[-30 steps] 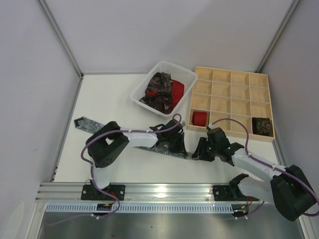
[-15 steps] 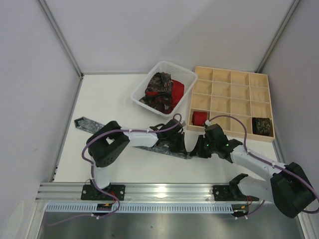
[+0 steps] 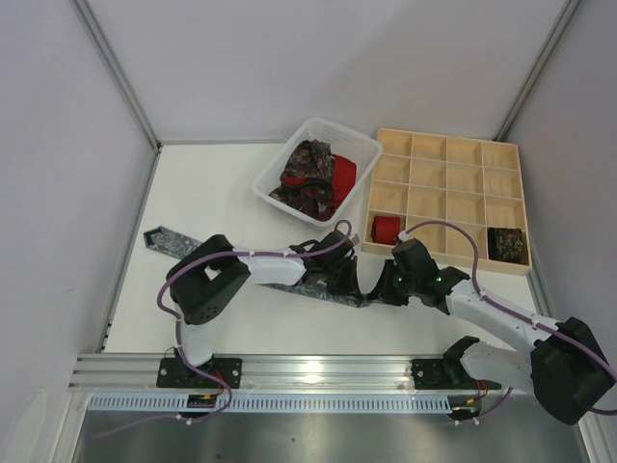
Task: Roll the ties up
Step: Roll the tie
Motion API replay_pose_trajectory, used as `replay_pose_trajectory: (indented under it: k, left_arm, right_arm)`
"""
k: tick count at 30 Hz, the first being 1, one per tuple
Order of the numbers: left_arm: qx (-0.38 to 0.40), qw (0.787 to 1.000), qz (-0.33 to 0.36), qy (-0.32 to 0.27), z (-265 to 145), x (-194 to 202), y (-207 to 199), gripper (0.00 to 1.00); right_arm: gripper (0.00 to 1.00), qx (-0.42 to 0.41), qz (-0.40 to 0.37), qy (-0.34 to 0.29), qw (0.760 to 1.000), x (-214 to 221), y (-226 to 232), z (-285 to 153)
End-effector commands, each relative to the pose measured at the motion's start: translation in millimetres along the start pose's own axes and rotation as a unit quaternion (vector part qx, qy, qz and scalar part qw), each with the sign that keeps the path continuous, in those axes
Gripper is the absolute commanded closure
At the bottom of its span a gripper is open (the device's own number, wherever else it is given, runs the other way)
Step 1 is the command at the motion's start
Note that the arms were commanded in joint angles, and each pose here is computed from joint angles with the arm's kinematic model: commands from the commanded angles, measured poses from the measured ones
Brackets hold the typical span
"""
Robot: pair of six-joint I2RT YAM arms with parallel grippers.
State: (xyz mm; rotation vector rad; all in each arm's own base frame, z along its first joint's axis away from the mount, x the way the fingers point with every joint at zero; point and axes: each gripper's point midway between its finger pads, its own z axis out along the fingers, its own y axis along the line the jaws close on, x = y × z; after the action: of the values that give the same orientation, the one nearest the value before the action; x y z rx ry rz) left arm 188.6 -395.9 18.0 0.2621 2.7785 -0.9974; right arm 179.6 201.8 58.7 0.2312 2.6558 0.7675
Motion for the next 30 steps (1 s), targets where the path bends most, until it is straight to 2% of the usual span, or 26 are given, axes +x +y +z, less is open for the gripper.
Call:
replay_pose_trajectory:
  k: [1,18,30]
  left_arm:
    - [-0.054,0.998,0.018,-0.009,-8.7,3.0,27.0,0.99]
    - [-0.067,0.997,0.018,-0.021,-19.3,1.4,36.1,1.00]
    - [-0.067,0.998,0.012,-0.006,-7.6,6.7,44.1,1.00]
  right_arm:
    - [1.00,-0.002,0.020,-0.022,1.000,-11.3,11.2,-13.0]
    - [1.00,0.011,0.031,-0.016,0.999,-4.9,5.1,-13.4]
    - [1.00,-0.046,0.010,-0.018,0.999,-14.4,48.2,-6.9]
